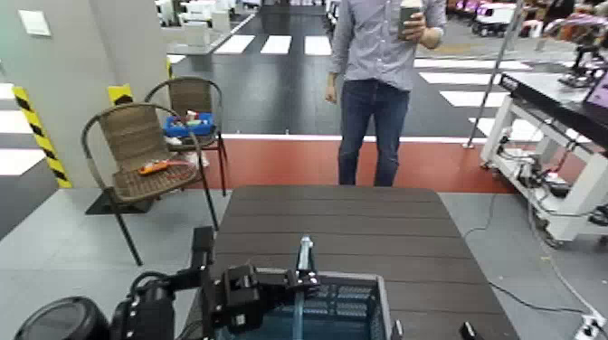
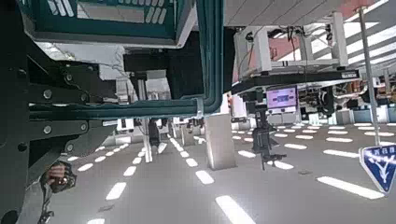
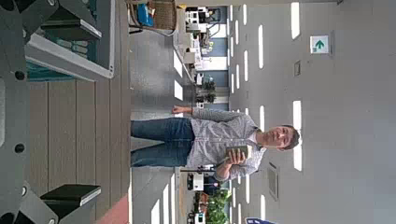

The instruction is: Grasp the handle of the crate.

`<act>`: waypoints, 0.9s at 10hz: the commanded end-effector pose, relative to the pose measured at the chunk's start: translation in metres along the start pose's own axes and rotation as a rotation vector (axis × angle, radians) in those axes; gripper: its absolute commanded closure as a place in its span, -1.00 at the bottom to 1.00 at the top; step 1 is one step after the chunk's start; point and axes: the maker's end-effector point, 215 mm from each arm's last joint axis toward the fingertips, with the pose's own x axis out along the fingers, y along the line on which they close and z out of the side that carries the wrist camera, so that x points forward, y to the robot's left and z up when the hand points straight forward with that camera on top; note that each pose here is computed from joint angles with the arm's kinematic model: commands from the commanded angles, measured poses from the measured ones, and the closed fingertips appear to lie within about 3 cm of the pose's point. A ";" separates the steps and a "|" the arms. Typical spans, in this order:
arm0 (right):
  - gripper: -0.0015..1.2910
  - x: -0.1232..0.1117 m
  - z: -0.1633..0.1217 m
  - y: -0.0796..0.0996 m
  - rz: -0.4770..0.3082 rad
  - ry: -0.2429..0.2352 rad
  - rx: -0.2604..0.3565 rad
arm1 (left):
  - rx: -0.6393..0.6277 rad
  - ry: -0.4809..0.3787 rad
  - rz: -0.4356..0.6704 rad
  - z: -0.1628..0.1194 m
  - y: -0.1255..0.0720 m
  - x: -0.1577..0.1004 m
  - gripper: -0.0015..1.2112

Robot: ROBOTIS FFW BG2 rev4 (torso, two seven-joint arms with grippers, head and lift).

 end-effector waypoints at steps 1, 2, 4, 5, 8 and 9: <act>-0.78 0.000 0.000 0.000 -0.001 -0.002 0.003 | -0.059 -0.007 -0.020 -0.016 -0.001 -0.006 0.95; -0.78 -0.001 -0.001 0.000 -0.002 0.000 0.005 | -0.070 -0.005 -0.025 -0.019 -0.001 -0.005 0.95; -0.77 0.000 -0.002 0.001 0.002 0.003 0.009 | -0.075 -0.003 -0.026 -0.021 0.000 -0.004 0.95; -0.77 0.000 -0.002 0.001 0.003 0.005 0.009 | -0.075 0.001 -0.030 -0.022 -0.001 -0.003 0.95; -0.77 0.002 0.000 0.001 0.006 0.001 -0.008 | -0.089 0.007 -0.037 -0.028 -0.001 -0.003 0.95; -0.77 0.002 0.001 0.002 0.008 -0.002 -0.014 | -0.091 0.008 -0.038 -0.029 -0.001 -0.003 0.95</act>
